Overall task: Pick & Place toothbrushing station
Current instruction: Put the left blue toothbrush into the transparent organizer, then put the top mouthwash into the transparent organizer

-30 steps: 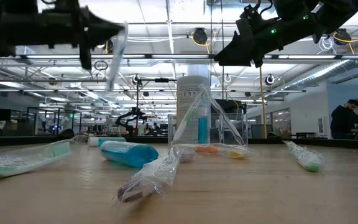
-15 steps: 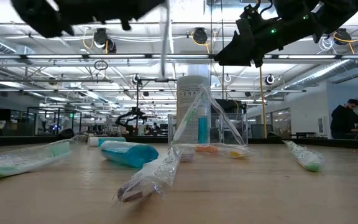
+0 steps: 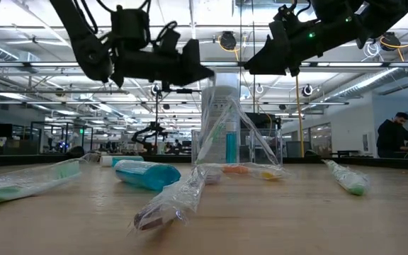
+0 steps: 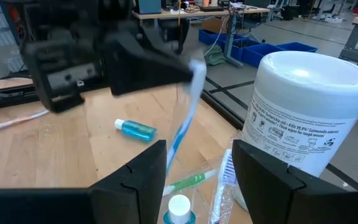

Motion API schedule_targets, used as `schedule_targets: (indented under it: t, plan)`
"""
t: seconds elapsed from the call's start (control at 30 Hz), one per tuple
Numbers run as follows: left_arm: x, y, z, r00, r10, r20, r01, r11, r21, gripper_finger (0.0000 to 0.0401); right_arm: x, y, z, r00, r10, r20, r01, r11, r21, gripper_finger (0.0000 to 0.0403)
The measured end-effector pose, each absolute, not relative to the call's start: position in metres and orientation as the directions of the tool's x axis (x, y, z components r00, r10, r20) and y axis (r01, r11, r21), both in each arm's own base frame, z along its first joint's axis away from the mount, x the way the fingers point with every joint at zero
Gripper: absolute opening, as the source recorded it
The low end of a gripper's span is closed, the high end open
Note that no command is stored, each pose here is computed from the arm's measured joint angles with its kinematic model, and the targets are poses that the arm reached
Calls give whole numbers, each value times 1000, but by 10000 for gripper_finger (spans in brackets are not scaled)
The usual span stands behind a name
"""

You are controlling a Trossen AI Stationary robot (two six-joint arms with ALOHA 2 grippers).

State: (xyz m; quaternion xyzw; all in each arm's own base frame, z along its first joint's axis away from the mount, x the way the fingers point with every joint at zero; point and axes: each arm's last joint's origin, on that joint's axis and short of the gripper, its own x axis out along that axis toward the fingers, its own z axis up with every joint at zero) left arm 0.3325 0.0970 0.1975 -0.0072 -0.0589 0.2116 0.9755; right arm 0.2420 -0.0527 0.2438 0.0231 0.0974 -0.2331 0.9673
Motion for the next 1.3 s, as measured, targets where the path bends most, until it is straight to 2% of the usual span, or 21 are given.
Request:
schedule_targets:
  t: [0.13, 0.3, 0.53, 0.7, 0.83, 1.03, 1.3]
  plan:
    - [335, 98, 187, 905, 420, 61, -417, 907, -65, 36, 242, -53, 244, 872, -446, -200, 455, 890, -1, 178]
    - [335, 98, 177, 905, 424, -27, -424, 905, -30, 41, 242, -53, 244, 872, -446, -200, 455, 890, -1, 178]
    - [335, 98, 177, 904, 425, -39, -425, 905, -3, 47, 242, -53, 244, 872, -446, -200, 455, 890, -1, 178]
    - [334, 100, 176, 868, 495, -48, -495, 869, 7, 91, 242, -53, 244, 872, -446, -200, 455, 890, -1, 178]
    - [331, 101, 170, 828, 544, -135, -547, 837, 20, 139, 242, -53, 244, 872, -446, -200, 457, 889, 11, 178]
    - [314, 90, 198, 807, 543, -233, -541, 838, 79, 188, 242, -53, 244, 872, -447, -200, 458, 889, 7, 178]
    - [263, 89, 236, 712, 567, -414, -536, 820, 202, 198, 242, -53, 245, 873, -448, -191, 458, 889, 9, 178]
